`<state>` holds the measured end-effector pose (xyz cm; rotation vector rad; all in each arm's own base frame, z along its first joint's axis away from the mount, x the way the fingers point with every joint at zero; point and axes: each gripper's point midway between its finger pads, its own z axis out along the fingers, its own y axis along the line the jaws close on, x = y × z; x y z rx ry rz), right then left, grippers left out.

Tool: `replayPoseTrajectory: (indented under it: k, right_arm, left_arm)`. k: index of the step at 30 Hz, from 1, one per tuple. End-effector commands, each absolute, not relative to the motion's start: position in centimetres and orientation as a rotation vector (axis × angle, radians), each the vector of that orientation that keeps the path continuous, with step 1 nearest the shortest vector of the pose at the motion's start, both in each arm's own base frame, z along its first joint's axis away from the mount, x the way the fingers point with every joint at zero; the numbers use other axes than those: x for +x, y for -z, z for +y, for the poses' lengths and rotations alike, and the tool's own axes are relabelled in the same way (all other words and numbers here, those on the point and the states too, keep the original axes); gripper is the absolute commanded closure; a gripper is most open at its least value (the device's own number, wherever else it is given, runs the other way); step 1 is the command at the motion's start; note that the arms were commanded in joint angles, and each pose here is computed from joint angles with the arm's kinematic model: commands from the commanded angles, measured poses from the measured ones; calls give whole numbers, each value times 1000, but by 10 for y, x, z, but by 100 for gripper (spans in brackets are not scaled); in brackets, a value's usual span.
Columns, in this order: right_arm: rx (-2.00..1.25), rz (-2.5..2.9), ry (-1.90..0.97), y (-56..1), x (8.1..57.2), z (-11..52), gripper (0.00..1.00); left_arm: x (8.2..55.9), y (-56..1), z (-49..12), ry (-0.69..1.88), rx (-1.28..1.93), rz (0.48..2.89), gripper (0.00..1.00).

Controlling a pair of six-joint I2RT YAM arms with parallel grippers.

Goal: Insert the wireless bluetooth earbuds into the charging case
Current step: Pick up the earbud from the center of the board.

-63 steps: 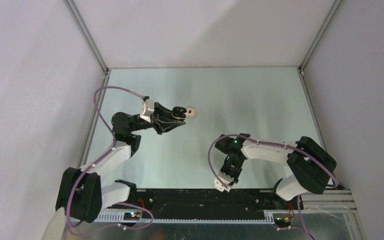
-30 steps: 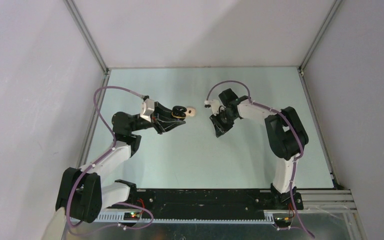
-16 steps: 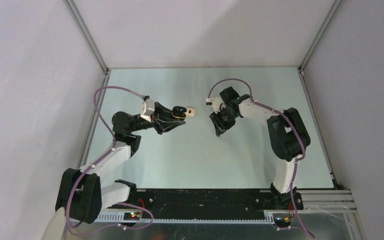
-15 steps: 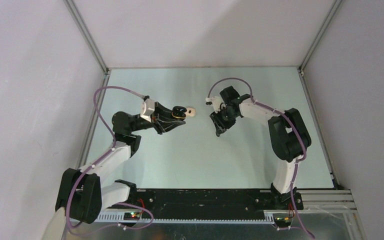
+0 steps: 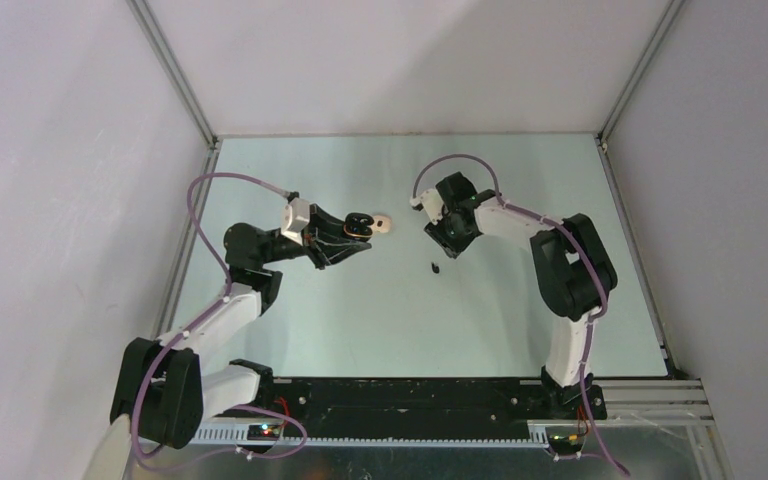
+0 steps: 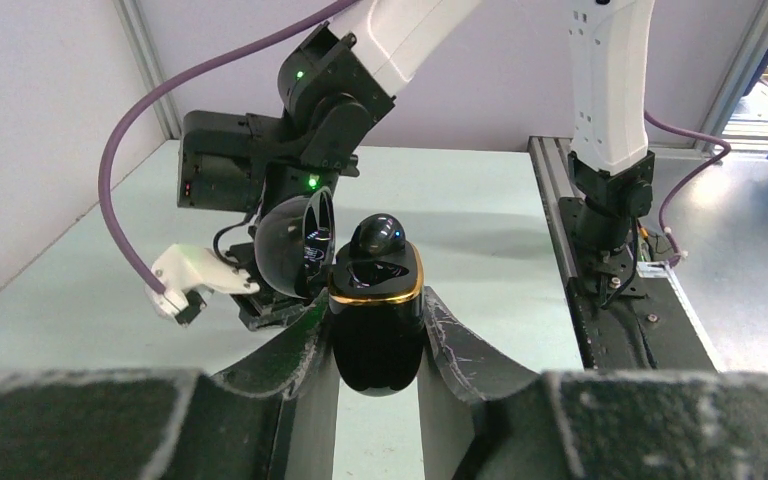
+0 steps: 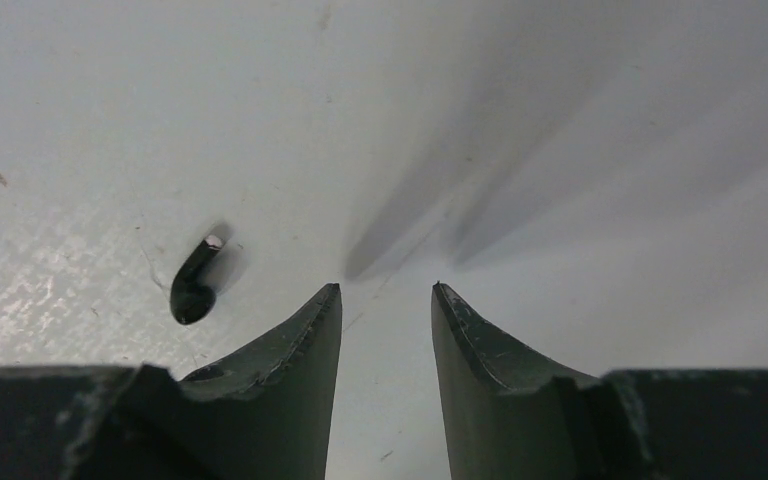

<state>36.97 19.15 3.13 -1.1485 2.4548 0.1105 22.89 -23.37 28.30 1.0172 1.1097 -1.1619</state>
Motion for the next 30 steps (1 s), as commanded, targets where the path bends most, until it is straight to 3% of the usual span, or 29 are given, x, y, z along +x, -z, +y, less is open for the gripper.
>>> replayPoseTrajectory:
  k: [1, 12, 30]
  right_arm:
    - [-1219, 2404, -70, -36, 372, 205, 58]
    - [-1457, 2393, -95, -22, 327, 233, 60]
    - [-1542, 2358, -105, -27, 302, 251, 62]
  left_arm:
    - [226, -294, -233, 1114, 1027, 1050, 89]
    - [222, -297, -233, 1106, 1035, 1037, 89]
    - [221, -295, -235, 1110, 1046, 1037, 89]
